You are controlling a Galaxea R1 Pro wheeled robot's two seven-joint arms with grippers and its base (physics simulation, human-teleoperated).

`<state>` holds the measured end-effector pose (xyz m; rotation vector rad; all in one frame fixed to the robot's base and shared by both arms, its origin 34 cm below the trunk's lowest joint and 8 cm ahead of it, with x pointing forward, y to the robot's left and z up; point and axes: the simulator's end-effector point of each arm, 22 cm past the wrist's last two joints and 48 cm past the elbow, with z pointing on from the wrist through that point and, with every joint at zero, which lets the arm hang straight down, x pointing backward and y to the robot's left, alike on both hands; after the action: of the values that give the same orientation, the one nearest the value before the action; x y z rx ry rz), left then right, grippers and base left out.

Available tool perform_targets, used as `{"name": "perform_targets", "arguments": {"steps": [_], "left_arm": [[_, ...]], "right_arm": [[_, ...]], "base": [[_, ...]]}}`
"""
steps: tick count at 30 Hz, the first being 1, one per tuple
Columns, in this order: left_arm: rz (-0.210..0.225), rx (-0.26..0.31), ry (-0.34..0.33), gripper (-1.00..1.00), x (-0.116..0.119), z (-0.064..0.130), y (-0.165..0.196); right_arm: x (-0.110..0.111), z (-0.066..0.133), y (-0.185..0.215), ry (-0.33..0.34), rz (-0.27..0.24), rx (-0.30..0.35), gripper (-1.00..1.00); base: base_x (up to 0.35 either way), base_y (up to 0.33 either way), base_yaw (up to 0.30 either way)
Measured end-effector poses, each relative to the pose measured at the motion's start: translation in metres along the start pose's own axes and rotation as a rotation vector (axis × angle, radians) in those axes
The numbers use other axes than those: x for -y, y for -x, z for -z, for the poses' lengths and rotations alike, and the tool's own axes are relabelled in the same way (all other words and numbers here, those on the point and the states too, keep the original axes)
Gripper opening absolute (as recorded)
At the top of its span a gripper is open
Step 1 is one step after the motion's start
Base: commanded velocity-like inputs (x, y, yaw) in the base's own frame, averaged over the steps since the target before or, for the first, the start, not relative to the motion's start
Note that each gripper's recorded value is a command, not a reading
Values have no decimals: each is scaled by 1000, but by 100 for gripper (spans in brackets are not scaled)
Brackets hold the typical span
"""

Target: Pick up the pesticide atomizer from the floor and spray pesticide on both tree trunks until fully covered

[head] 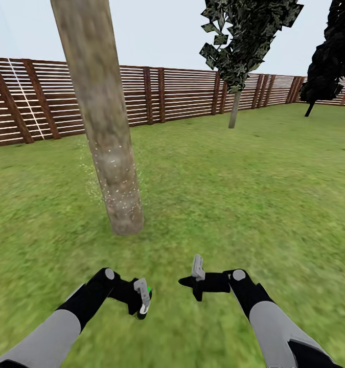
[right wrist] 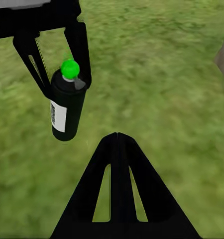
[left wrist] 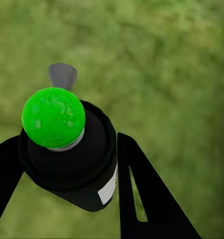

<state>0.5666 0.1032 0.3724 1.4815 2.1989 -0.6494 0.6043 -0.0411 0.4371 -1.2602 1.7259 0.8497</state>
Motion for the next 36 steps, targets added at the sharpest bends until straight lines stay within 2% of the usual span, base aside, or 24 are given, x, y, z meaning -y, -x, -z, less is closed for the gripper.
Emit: {"name": "perform_targets", "arguments": {"steps": [4,8,14,22,36], "left_arm": [[-20,30,-2,-100,-1,-3,29],[-44,39,-12,-100,5,-9,46],[-51,42,-20,-100,8,-11,48],[-38,55,-31,-100,11,-13,48],[-46,94,-51,-100,24,-22,74]], "right_arm": [[-3,-8,8,9,3,12,-100],[-12,-17,13,48,44,-10,-100],[-8,-16,18,46,56,-9,-100],[-6,-16,19,44,57,-7,-100],[-4,-16,22,42,61,-4,-100]], "base": [[0,0,0],[0,0,0],[0,0,0],[0,0,0],[0,0,0]]}}
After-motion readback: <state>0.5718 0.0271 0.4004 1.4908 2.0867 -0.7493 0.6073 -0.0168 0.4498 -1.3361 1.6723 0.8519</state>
